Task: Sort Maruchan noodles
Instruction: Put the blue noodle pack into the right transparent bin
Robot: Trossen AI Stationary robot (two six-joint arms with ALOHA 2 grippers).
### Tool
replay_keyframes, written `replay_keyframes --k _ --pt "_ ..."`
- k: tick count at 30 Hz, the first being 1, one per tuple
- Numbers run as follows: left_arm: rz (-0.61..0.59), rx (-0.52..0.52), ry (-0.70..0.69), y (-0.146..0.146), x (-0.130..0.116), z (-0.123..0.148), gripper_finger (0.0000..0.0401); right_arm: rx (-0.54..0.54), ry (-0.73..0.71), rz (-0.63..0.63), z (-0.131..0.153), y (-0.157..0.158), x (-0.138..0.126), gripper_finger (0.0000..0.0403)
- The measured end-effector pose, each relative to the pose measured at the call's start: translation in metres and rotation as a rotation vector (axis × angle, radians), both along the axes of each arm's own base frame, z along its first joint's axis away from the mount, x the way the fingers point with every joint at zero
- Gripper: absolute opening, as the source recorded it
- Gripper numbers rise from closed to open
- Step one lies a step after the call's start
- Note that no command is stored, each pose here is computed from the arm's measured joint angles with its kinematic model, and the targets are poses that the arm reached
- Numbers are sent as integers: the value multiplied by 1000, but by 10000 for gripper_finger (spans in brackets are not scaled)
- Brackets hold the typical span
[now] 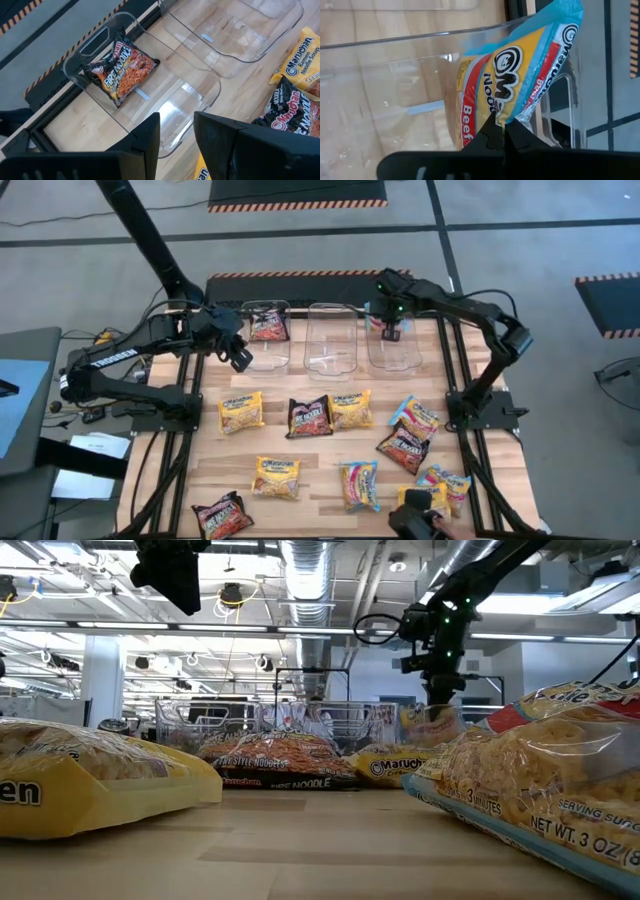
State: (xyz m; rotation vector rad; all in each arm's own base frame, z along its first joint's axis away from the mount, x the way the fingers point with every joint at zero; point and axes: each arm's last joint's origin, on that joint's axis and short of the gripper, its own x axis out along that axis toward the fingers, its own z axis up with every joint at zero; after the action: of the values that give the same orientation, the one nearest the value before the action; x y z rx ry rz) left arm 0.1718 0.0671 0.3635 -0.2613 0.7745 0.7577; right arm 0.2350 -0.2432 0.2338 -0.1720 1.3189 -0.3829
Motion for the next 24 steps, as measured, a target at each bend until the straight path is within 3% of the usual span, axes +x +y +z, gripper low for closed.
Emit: replay_keyframes --k 14,24 --pt "20 -12 -14 0 0 0 107 1 75 -12 -16 -4 4 9" --pt "15 -9 -10 0 0 0 107 -69 103 -33 -14 -8 5 77"
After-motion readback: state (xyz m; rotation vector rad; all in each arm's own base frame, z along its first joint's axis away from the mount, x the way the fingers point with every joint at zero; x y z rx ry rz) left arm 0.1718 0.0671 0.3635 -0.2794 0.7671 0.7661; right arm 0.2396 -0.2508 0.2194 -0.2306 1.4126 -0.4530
